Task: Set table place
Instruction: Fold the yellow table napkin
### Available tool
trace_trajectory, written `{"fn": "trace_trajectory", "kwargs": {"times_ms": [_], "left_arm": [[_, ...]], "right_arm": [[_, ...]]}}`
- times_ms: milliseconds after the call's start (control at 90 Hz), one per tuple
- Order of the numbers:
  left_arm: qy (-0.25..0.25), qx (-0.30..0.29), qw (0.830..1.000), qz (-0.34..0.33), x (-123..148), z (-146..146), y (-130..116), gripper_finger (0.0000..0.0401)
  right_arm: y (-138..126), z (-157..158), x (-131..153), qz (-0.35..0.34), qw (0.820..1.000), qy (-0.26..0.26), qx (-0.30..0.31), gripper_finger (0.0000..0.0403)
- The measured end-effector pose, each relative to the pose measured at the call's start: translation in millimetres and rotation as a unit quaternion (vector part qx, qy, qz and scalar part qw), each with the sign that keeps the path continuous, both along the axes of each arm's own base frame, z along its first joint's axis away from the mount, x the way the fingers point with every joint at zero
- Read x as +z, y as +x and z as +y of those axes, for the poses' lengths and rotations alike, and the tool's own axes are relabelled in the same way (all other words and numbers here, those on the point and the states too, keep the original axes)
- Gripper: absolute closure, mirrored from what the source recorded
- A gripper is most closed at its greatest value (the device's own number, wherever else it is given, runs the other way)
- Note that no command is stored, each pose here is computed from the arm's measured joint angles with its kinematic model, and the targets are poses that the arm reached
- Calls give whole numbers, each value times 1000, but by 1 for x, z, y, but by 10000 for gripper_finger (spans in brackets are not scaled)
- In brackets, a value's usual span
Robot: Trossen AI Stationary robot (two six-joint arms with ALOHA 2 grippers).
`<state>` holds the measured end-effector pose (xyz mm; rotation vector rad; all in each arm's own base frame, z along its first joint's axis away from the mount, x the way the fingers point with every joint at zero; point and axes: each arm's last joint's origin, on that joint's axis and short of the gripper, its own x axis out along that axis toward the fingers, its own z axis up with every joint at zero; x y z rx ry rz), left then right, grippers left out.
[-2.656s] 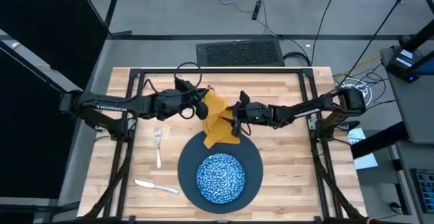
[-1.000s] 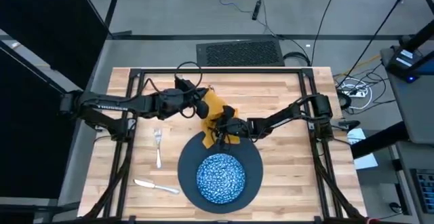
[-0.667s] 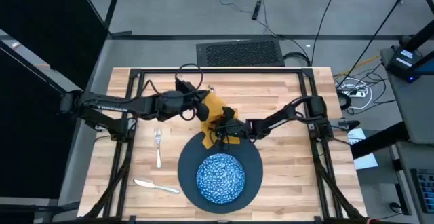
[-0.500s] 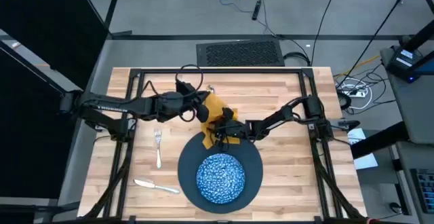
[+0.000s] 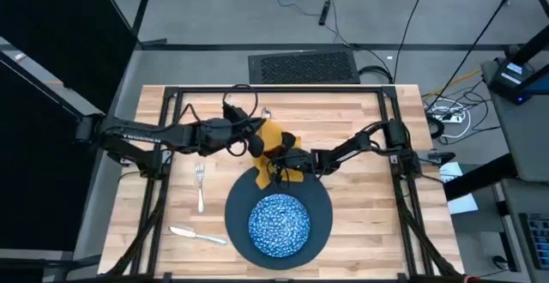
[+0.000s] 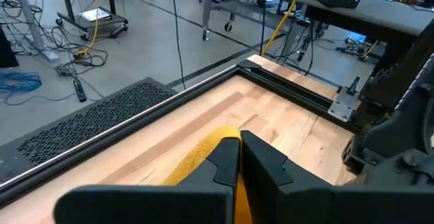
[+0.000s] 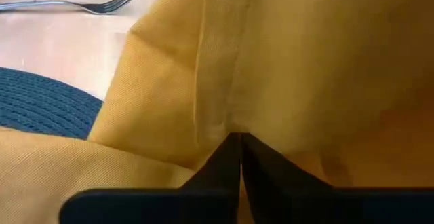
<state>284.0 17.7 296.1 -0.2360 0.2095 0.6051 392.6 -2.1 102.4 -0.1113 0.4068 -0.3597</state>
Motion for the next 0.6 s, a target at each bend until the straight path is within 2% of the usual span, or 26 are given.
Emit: {"fn": "trace_trajectory", "kwargs": {"times_ms": [233, 333, 444, 600], "left_arm": [[4, 14, 1000, 24, -4, 1, -2, 401], [5, 15, 1000, 23, -4, 1, -2, 401], [5, 15, 1000, 21, -4, 1, -2, 401], [5, 15, 1000, 21, -4, 1, -2, 401]], "right_arm": [[-5, 17, 14, 27, 999, -18, 4, 403], [-7, 18, 10, 52, 998, -15, 36, 390], [-8, 19, 7, 82, 992, -36, 85, 348], [-7, 24, 8, 109, 974, -136, 146, 251]]}}
